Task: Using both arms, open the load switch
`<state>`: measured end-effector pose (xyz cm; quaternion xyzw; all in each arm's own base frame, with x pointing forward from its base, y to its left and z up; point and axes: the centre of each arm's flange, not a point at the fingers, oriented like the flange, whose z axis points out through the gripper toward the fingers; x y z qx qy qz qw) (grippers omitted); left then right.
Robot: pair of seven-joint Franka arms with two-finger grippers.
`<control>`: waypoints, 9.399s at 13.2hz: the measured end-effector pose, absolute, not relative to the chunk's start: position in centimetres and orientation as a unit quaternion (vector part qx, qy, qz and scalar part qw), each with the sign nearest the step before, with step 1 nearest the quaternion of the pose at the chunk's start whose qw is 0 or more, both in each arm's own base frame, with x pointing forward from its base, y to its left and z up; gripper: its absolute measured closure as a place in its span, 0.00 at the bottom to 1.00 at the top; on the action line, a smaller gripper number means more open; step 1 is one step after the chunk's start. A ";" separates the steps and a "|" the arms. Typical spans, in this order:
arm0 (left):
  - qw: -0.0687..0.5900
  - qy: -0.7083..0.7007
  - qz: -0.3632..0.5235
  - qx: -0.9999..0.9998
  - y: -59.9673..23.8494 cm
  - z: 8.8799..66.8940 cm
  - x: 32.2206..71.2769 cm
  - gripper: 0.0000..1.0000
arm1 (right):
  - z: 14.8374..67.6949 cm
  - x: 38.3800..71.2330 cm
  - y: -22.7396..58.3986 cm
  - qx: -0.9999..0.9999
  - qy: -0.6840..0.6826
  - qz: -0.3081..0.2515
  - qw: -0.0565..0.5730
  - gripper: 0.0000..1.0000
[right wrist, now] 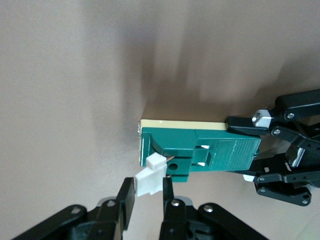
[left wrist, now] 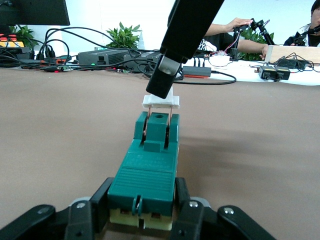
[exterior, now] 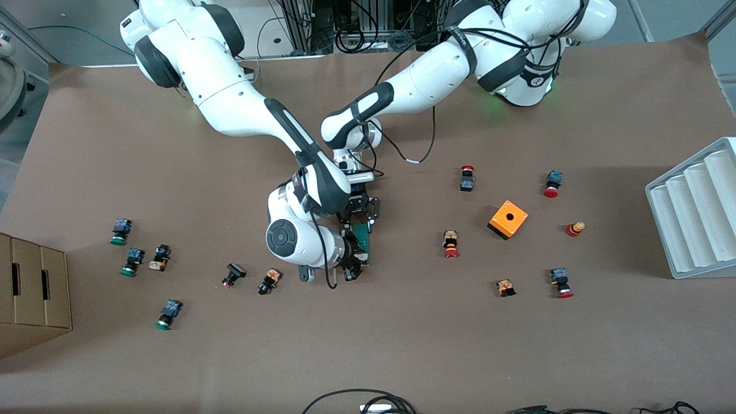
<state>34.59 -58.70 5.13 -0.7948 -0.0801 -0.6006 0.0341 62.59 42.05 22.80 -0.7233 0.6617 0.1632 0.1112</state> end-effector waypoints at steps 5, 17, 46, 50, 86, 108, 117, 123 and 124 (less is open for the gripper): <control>0.034 -0.080 -0.600 -0.795 -58.7 5.1 34.6 0.45 | 22.9 62.5 42.1 -0.728 0.656 0.162 0.112 0.71; 0.035 -0.080 -0.600 -0.795 -58.7 5.1 34.6 0.45 | 23.4 61.7 42.0 -0.735 0.652 0.147 0.116 0.72; 0.035 -0.079 -0.600 -0.795 -58.7 5.1 34.6 0.45 | 22.2 58.1 41.7 -0.756 0.633 0.129 0.103 0.71; 0.035 -0.079 -0.600 -0.795 -58.7 5.1 34.6 0.45 | 23.4 58.0 41.9 -0.757 0.631 0.129 0.109 0.70; 0.035 -0.079 -0.600 -0.796 -58.7 5.1 34.6 0.45 | 22.7 54.5 43.6 -0.777 0.610 0.125 0.092 0.81; 0.052 -0.054 -0.597 -0.799 -58.8 5.3 34.8 0.32 | 42.0 61.5 24.6 -0.928 0.354 0.066 0.091 0.00; 0.098 -0.061 -0.553 -0.825 -60.1 10.0 35.6 0.00 | 52.0 58.2 9.2 -0.994 0.097 0.001 0.060 0.00; 0.087 -0.093 -0.524 -0.842 -62.2 19.0 35.8 0.00 | 54.4 56.5 3.3 -0.999 -0.010 -0.022 0.028 0.00; 0.085 -0.097 -0.516 -0.847 -62.5 21.0 35.8 0.00 | 54.2 56.5 3.2 -0.999 -0.023 -0.021 0.027 0.00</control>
